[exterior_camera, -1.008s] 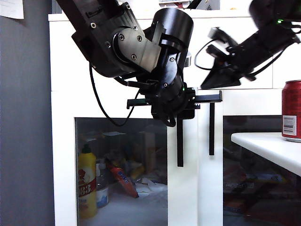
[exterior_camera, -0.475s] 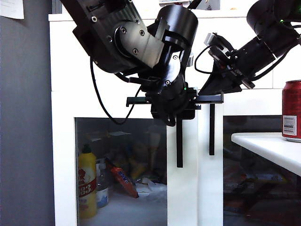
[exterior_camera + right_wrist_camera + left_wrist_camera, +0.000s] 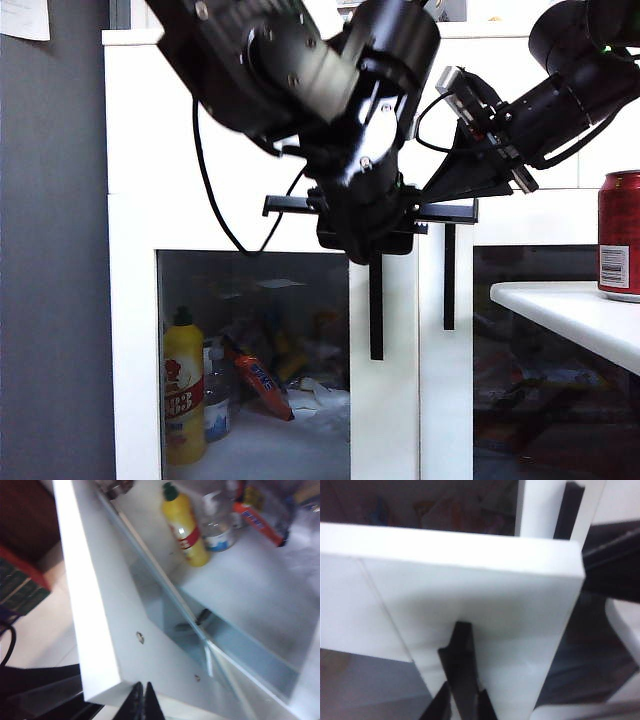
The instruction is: Open the left door of the white cabinet, pick up a can of beverage from the table on the right, place it inside the cabinet, and finally close the cabinet door.
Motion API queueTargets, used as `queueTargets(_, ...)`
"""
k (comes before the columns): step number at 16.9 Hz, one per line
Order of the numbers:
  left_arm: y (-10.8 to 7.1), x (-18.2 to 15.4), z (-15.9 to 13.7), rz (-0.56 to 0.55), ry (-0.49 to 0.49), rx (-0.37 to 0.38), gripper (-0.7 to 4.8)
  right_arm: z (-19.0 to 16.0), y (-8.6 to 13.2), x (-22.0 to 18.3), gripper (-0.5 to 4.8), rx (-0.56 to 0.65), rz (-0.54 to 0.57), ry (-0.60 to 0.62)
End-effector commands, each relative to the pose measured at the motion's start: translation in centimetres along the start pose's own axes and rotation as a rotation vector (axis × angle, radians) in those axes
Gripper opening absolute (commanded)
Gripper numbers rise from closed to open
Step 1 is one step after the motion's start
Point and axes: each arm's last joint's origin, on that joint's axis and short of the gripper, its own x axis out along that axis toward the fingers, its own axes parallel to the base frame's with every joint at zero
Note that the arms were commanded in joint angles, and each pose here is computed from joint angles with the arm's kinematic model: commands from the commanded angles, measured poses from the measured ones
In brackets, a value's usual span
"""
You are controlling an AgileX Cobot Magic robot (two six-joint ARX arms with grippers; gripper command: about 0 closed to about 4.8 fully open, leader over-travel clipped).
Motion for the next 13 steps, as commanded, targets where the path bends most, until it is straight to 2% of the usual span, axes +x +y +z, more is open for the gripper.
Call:
queueTargets(1, -0.6, -1.6, -1.3, -0.056, 0.146, 0.137, -0.06, 0.3, 1.3, 0.6, -0.01, -0.031, 0.119, -0.004)
queueTargets(5, -0.7, -3.0, -2.1, -0.070, 0.269, 0.243, -0.06, 0.0, 1.3, 0.6, -0.01, -0.002, 0.139, 0.022)
queueTargets(9, -0.8, -4.9, -2.2, -0.089, 0.347, 0.319, -0.01, -0.6, 1.4, 0.6, -0.01, 0.014, 0.132, 0.064)
queueTargets(10, -0.7, -5.3, -2.1, -0.117, 0.376, 0.331, 0.47, -0.6, 1.4, 0.6, -0.01, -0.002, 0.130, 0.062)
queueTargets(11, -0.5, -5.9, -1.9, -0.163, 0.409, 0.337, 2.08, -0.5, 1.4, 0.6, -0.01, -0.004, 0.134, 0.061)
queueTargets(12, -0.5, -6.5, -1.6, -0.200, 0.431, 0.340, 3.40, -0.6, 1.4, 0.6, -0.01, -0.002, 0.135, 0.062)
queueTargets(13, -0.3, -7.0, -1.4, -0.220, 0.445, 0.344, 4.20, -0.6, 1.4, 0.6, -0.01, -0.002, 0.136, 0.062)
